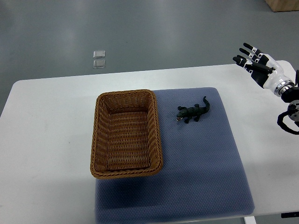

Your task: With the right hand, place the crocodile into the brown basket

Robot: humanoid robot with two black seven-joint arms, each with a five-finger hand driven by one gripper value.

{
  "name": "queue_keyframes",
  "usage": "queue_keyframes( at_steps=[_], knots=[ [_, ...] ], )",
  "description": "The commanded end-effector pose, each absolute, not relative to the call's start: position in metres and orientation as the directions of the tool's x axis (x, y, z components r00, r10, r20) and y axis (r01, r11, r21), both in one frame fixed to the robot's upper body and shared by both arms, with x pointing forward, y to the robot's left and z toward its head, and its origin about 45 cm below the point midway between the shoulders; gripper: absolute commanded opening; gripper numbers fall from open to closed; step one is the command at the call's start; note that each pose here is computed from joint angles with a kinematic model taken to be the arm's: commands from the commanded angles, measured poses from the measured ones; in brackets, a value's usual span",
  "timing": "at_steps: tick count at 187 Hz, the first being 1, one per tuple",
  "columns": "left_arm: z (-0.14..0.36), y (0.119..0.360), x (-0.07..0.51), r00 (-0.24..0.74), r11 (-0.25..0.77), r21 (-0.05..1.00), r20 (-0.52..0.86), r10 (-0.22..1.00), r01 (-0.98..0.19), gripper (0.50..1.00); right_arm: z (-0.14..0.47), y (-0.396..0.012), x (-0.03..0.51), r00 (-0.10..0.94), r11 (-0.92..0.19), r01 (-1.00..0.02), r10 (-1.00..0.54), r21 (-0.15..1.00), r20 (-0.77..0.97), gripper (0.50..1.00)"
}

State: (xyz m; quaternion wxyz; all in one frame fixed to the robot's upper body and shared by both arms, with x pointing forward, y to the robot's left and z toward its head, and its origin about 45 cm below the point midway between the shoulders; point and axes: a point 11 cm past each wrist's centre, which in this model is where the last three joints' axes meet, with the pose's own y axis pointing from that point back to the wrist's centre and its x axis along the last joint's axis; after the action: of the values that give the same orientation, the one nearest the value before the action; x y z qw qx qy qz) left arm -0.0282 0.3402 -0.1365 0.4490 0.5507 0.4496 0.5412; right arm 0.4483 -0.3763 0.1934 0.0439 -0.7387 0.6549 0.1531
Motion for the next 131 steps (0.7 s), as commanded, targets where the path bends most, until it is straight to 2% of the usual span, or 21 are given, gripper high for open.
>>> queue_keyframes(
  at_steps=[1,131],
  knots=[
    [-0.1365,0.3402,-0.0282,0.010,-0.193,0.981,0.192,0.981,0.009,1.000,0.1942,-0.3767,0.4486,0.095,-0.138,-0.981,-0.954,0.134,-0.283,0.924],
    [-0.1365,0.3402,-0.0284,0.011,-0.193,0.981,0.192,0.981,0.010,1.000,0.1992,-0.3801,0.4499,0.098,-0.136,-0.983,-0.957,0.125,-0.273,0.924]
  ],
)
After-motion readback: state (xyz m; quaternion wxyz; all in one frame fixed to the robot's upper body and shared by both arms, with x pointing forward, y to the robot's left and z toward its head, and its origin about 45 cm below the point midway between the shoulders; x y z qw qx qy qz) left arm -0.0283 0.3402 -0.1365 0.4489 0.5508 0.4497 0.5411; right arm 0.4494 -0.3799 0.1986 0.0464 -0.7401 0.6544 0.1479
